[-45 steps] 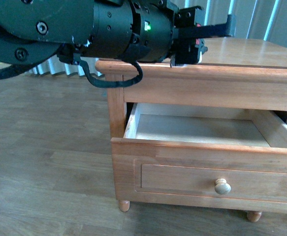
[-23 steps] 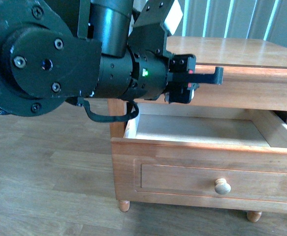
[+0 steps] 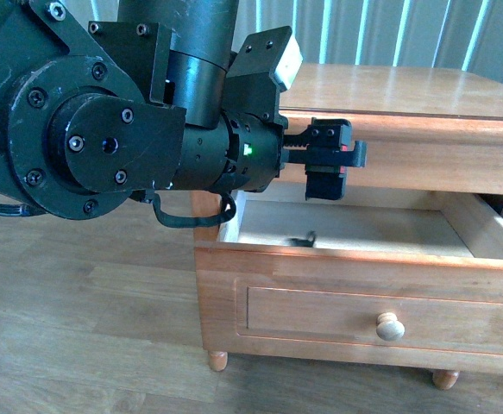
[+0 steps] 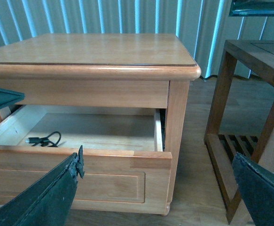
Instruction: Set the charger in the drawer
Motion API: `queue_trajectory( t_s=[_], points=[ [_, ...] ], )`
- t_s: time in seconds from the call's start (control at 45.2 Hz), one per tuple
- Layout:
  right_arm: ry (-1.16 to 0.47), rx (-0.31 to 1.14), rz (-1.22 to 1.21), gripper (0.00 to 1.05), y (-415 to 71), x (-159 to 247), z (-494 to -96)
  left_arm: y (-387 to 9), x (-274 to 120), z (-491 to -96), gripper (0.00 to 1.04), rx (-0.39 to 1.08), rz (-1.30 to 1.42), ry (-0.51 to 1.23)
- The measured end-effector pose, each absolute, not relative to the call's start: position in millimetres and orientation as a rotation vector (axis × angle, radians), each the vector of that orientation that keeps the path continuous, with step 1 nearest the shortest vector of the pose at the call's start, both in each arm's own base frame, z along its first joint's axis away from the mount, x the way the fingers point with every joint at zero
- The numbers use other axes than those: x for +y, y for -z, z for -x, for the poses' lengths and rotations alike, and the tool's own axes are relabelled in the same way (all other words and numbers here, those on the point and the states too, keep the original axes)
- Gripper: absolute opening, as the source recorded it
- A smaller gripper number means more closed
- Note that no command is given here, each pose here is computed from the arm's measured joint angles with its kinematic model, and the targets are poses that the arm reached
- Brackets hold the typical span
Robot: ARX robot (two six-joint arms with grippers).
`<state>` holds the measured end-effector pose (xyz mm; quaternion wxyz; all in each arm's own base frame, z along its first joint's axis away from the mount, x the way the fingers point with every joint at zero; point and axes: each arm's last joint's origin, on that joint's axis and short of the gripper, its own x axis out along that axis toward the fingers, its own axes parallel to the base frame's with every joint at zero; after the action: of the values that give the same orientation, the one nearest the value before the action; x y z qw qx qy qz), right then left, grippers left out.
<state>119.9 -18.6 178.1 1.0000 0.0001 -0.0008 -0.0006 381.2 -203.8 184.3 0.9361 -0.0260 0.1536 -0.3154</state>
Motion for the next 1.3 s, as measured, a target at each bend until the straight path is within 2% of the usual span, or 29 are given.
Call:
queue_trajectory(
  t_s=[0.066, 0.155, 0.42, 0.685, 0.884, 1.216, 1.304],
  points=[
    [0.001, -0.002, 0.000, 0.96, -178, -19, -120, -185, -204, -381, 0.82, 0.309, 0.053, 0.637],
    [0.001, -0.002, 0.000, 0.96, -178, -19, -120, -189, -201, -377, 1.00, 0.293, 0.051, 0.624],
    [0.001, -0.002, 0.000, 0.96, -178, -19, -120, -227, -181, -350, 0.99, 0.180, 0.048, 0.541],
    [0.001, -0.002, 0.000, 0.96, -178, -19, -120, -262, -132, -313, 0.99, 0.054, 0.063, 0.256],
    [0.001, -0.002, 0.000, 0.96, -178, -19, -120, -267, -80, -260, 0.99, -0.007, 0.128, 0.019],
    [0.001, -0.002, 0.000, 0.96, -178, -19, -120, -242, -38, -195, 0.99, 0.015, 0.244, -0.276],
    [0.001, -0.002, 0.000, 0.96, -178, -19, -120, -244, -36, -190, 0.99, -0.001, 0.264, -0.290]
  ],
)
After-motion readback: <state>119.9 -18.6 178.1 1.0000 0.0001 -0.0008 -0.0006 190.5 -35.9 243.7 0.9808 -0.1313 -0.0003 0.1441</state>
